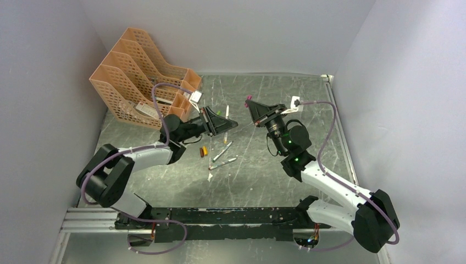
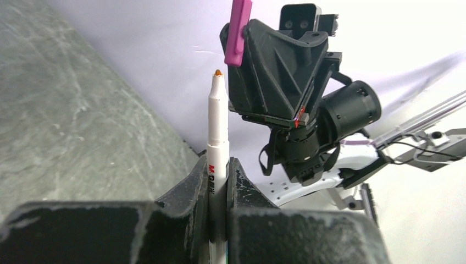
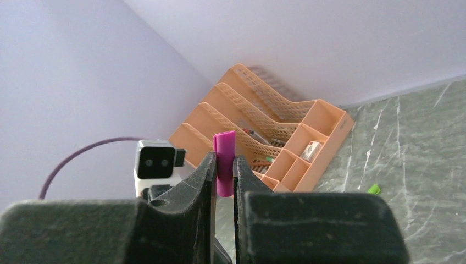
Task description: Insert the pens into the pen caps
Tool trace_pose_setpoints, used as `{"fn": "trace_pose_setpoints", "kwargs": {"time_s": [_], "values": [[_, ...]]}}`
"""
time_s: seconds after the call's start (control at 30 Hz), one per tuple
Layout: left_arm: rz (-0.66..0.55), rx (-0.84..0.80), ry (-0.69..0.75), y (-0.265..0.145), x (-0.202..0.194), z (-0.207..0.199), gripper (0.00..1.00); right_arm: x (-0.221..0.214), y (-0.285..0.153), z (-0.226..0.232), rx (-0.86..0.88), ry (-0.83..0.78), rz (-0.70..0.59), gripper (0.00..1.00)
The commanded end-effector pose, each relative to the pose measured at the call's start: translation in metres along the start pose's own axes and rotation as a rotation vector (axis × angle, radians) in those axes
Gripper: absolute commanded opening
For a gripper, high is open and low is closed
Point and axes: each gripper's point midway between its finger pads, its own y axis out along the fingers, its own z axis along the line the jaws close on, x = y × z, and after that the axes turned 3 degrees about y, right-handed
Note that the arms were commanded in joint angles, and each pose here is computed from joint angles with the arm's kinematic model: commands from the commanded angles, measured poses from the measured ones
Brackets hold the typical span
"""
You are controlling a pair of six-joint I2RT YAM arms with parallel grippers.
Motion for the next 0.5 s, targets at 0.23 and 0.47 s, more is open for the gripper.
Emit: {"fn": "trace_pose_setpoints", "kwargs": {"time_s": [0.23,0.47], "values": [[0.010,-0.117,0.031,0.029,0.001,-0.033,0.07,0.008,0.020,0.028,0.111,0.021,-0.009,0.00],[0.042,-0.120,0.031,0.034,-0.007,-0.032,0.07,0.002,0.025,0.036,0.148,-0.007,0.028,0.00]]}}
